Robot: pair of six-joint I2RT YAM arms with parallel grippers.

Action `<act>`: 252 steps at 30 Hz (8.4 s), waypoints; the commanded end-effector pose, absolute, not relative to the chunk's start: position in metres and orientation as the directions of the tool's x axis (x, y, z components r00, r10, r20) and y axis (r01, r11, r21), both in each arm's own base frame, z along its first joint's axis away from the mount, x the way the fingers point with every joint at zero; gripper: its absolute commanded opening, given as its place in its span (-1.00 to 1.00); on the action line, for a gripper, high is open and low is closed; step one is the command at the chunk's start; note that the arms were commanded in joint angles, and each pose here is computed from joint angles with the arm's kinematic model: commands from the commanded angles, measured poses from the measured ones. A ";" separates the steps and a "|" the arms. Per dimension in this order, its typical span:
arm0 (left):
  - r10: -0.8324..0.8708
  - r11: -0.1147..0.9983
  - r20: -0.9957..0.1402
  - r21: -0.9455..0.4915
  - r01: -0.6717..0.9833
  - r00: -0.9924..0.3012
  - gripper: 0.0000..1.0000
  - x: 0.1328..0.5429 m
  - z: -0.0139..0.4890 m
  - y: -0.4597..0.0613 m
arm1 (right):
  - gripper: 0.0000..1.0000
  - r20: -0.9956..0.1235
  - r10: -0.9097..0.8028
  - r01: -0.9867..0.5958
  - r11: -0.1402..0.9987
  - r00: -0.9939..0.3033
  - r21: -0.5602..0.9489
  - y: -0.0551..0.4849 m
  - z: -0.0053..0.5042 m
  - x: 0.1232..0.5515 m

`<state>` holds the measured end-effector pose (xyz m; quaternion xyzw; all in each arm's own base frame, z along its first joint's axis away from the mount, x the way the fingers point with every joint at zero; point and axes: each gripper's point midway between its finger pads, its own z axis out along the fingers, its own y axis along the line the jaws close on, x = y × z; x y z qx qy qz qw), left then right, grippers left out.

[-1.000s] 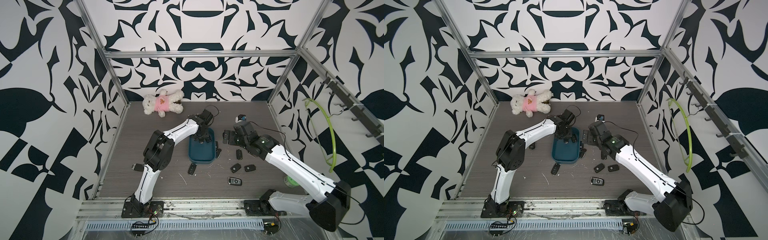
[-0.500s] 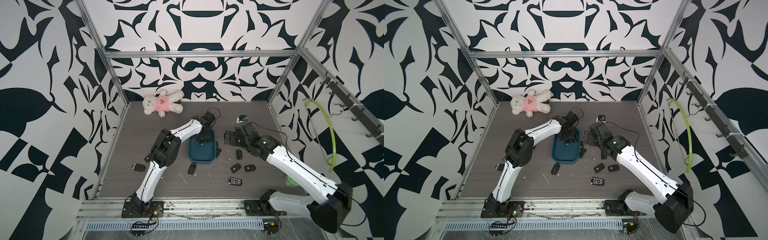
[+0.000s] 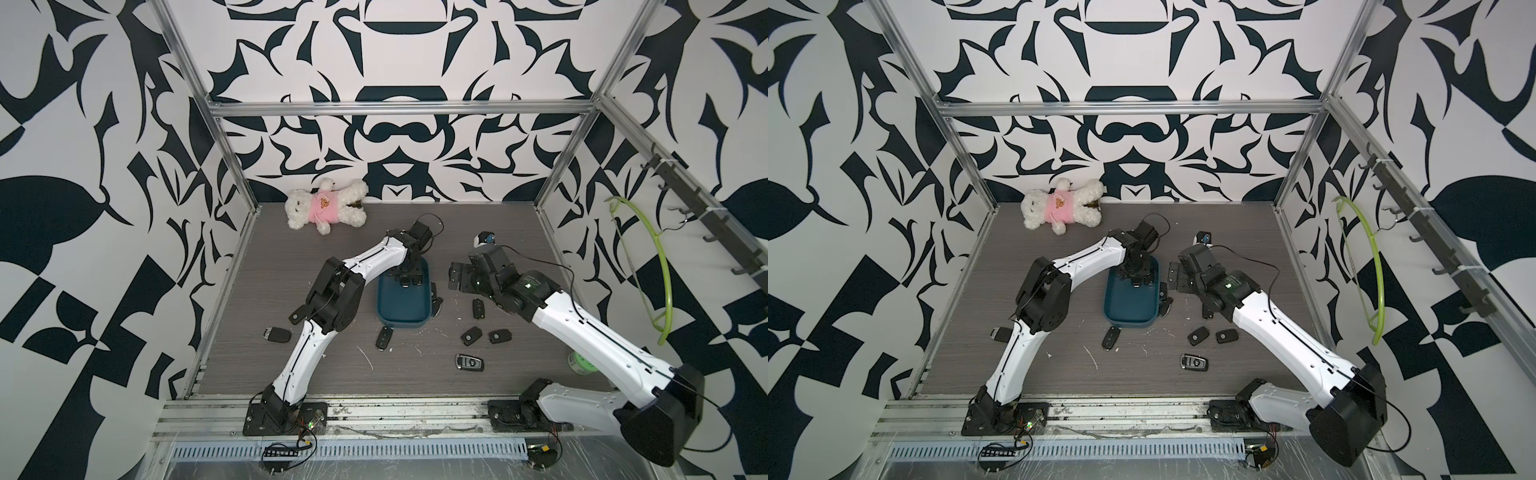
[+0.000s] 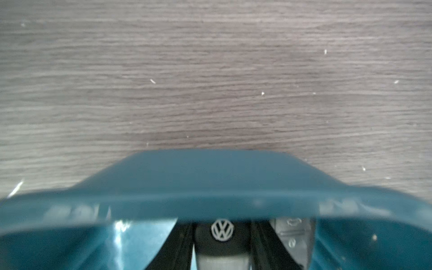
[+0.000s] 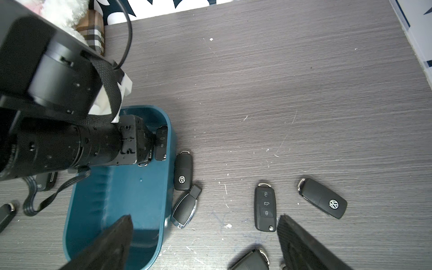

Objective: Place the car key into the storage box
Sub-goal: Place the car key in the storage box, then pick up the car key from the center of the board, then place the car key in the storage box, then pick up the car key from the center of the board.

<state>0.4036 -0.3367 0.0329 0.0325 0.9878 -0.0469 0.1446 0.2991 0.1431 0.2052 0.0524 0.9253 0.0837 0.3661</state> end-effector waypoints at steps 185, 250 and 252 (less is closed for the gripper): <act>-0.234 0.947 -0.616 -0.320 -0.032 -0.752 0.98 0.302 0.215 -0.168 | -0.09 -0.451 0.068 -0.036 0.975 -0.890 0.218 0.319 0.118 0.395; 0.007 0.873 -0.516 -0.414 0.256 -0.857 0.98 0.328 0.178 -0.310 | 0.83 -0.208 0.449 0.438 0.893 -0.869 0.100 0.012 0.038 0.304; 0.008 0.874 -0.515 -0.413 0.255 -0.857 0.98 0.328 0.178 -0.310 | 0.79 -0.217 0.436 0.430 0.900 -0.873 0.079 0.013 0.038 0.301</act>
